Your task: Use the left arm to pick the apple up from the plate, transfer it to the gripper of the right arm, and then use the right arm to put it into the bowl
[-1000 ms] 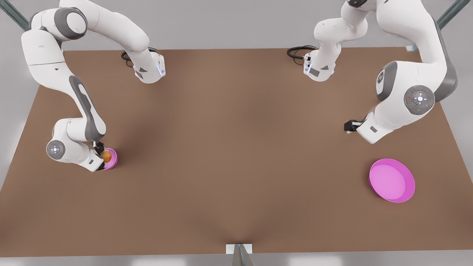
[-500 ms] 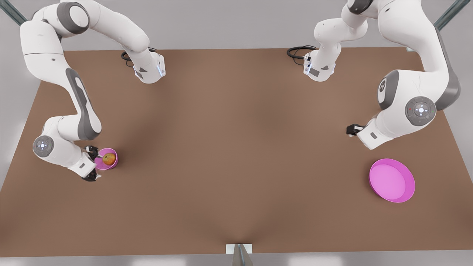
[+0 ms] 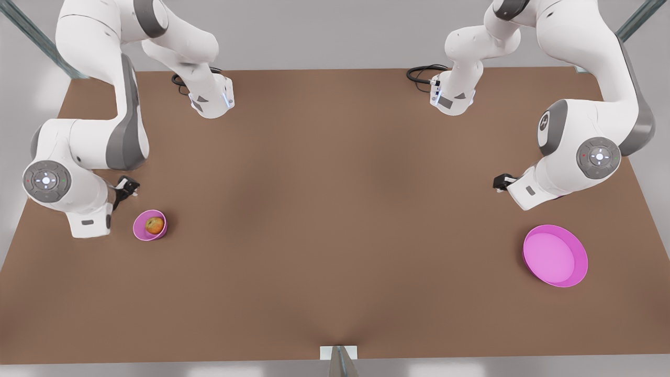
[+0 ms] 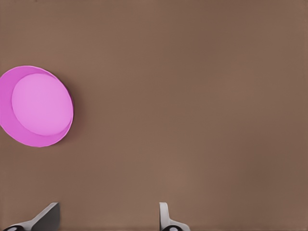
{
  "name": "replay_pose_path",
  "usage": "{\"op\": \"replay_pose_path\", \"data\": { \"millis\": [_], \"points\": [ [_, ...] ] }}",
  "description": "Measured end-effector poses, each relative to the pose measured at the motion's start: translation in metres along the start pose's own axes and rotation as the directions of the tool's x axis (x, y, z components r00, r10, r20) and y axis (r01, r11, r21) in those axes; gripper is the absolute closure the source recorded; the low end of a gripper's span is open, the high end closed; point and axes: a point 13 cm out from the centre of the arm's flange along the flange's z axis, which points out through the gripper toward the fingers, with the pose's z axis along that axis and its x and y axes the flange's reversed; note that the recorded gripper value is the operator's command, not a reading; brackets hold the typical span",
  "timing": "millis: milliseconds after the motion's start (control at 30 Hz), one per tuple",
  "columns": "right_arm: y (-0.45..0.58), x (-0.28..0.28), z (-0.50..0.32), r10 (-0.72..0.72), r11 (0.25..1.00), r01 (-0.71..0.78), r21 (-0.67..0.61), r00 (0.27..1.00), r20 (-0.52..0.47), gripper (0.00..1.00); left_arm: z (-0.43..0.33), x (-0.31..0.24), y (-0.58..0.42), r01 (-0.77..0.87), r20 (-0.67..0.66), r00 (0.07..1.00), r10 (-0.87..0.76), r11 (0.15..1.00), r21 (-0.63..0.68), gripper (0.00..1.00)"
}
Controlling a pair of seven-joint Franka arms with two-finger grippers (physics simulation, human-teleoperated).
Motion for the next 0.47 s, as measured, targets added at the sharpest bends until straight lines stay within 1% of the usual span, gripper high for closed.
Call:
{"op": "replay_pose_path", "data": {
  "millis": [67,167,333,467],
  "points": [
    [0.023,0.021,-0.006,0.108,0.993,-0.107,-0.056,0.994,0.015,0.00,0.000,0.000,-0.001,-0.007,-0.001,1.000,0.007,1.000,-0.001,0.00],
    [0.039,0.030,-0.010,0.232,0.967,-0.228,-0.115,0.972,0.023,0.00,0.000,0.000,-0.001,-0.017,-0.001,1.000,0.017,1.000,-0.001,0.00],
    [0.046,0.032,-0.008,0.380,0.913,-0.375,-0.158,0.925,-0.001,0.00,0.000,0.000,-0.004,-0.032,-0.003,0.999,0.032,0.999,0.000,0.00],
    [0.048,0.033,-0.007,0.466,0.871,-0.463,-0.167,0.885,-0.022,0.00,0.000,0.000,-0.005,-0.041,-0.004,0.999,0.041,0.999,-0.002,0.00]
  ]
}}
